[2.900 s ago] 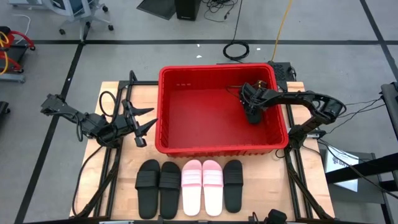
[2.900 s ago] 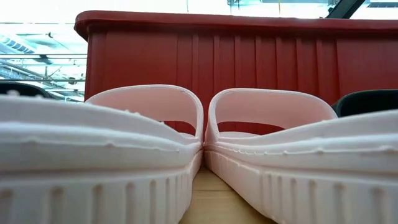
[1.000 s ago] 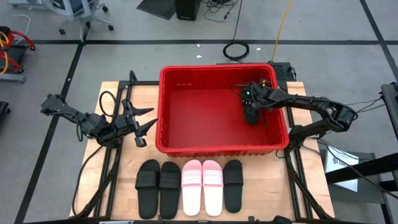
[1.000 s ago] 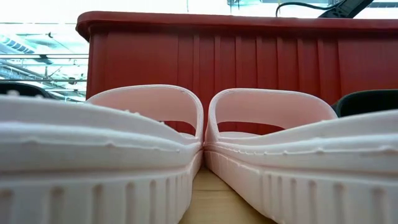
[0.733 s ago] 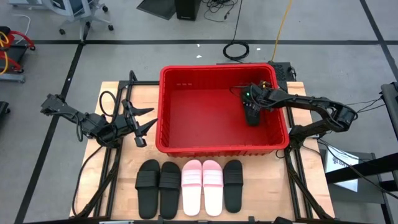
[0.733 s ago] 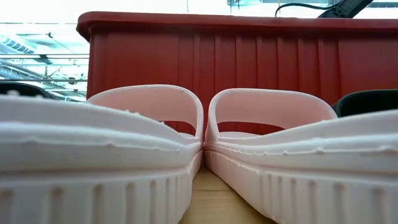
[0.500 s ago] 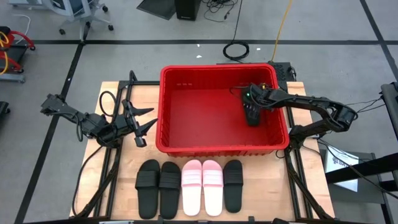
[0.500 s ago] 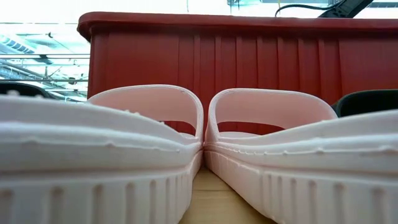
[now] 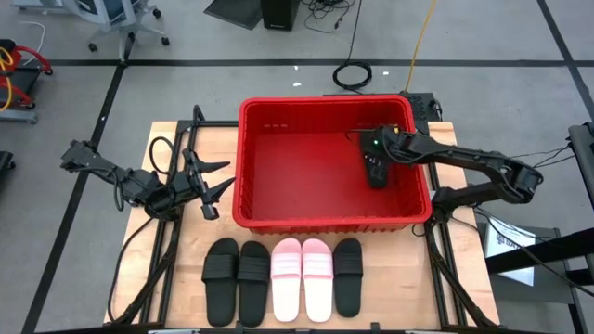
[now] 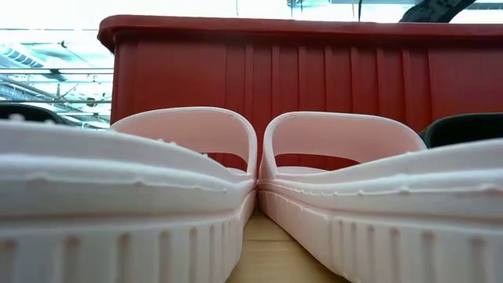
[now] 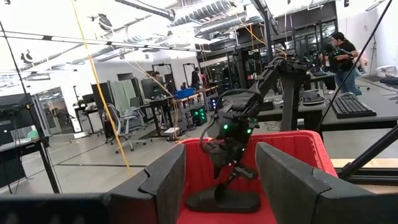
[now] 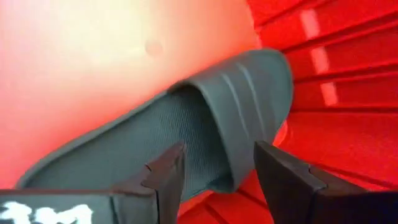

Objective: Pick and place slides into bin
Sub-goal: Put the black slide into the red bin

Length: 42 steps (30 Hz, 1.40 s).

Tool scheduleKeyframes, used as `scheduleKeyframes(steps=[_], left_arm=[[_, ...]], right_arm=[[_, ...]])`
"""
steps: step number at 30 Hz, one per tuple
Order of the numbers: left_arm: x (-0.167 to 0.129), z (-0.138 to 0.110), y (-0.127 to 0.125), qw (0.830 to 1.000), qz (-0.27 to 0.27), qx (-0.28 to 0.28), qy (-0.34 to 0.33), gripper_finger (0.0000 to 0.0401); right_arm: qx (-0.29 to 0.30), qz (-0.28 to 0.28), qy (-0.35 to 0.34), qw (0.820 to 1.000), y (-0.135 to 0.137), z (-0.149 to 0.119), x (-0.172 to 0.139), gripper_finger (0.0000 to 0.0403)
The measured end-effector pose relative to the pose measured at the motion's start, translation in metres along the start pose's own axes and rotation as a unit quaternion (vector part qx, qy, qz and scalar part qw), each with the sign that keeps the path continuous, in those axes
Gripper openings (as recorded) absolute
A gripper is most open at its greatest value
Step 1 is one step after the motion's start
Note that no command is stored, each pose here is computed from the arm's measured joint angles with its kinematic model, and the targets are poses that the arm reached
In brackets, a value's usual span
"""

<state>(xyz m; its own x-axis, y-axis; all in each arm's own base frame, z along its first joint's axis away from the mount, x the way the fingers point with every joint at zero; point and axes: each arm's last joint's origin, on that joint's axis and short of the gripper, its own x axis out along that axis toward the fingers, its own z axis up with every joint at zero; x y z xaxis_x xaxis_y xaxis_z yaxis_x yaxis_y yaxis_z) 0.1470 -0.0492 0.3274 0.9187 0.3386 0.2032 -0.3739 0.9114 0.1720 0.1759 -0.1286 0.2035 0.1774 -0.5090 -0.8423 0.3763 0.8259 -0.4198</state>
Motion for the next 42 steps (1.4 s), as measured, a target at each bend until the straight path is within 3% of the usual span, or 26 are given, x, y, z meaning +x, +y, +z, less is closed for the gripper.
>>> scheduleKeyframes(steps=[5, 10, 14, 18, 24, 30, 36, 42], left_arm=[[0.000, 0.000, 0.000, 1.000, 0.000, 0.002, 0.000, 0.0202], [0.000, 0.000, 0.000, 1.000, 0.000, 0.002, 0.000, 0.0202], [0.000, 0.000, 0.000, 1.000, 0.000, 0.002, 0.000, 0.0202], [0.000, 0.000, 0.000, 1.000, -0.001, 0.006, 0.002, 0.0202], [0.000, 0.000, 0.000, 1.000, -0.001, 0.005, 0.002, 0.0202], [0.000, 0.000, -0.002, 0.999, -0.031, -0.003, -0.011, 0.0202], [-0.001, 0.002, -0.006, 0.994, -0.099, -0.023, -0.038, 0.0202], [-0.002, 0.005, -0.008, 0.988, -0.139, -0.033, -0.057, 0.0202]], right_arm=[[0.021, 0.036, -0.076, 0.996, 0.001, 0.001, -0.025, 0.0182], [0.039, 0.065, -0.175, 0.982, 0.003, 0.002, -0.054, 0.0182], [0.054, 0.074, -0.270, 0.959, 0.003, 0.004, -0.080, 0.0182], [0.053, 0.110, -0.366, 0.923, 0.004, 0.005, -0.104, 0.0182], [0.047, 0.201, -0.498, 0.843, 0.008, 0.010, -0.137, 0.0183], [0.013, 0.308, -0.598, 0.740, 0.016, 0.014, -0.167, 0.0183], [-0.029, 0.403, -0.660, 0.633, 0.029, 0.014, -0.195, 0.0183], [-0.084, 0.469, -0.687, 0.549, 0.056, 0.011, -0.217, 0.0183]])
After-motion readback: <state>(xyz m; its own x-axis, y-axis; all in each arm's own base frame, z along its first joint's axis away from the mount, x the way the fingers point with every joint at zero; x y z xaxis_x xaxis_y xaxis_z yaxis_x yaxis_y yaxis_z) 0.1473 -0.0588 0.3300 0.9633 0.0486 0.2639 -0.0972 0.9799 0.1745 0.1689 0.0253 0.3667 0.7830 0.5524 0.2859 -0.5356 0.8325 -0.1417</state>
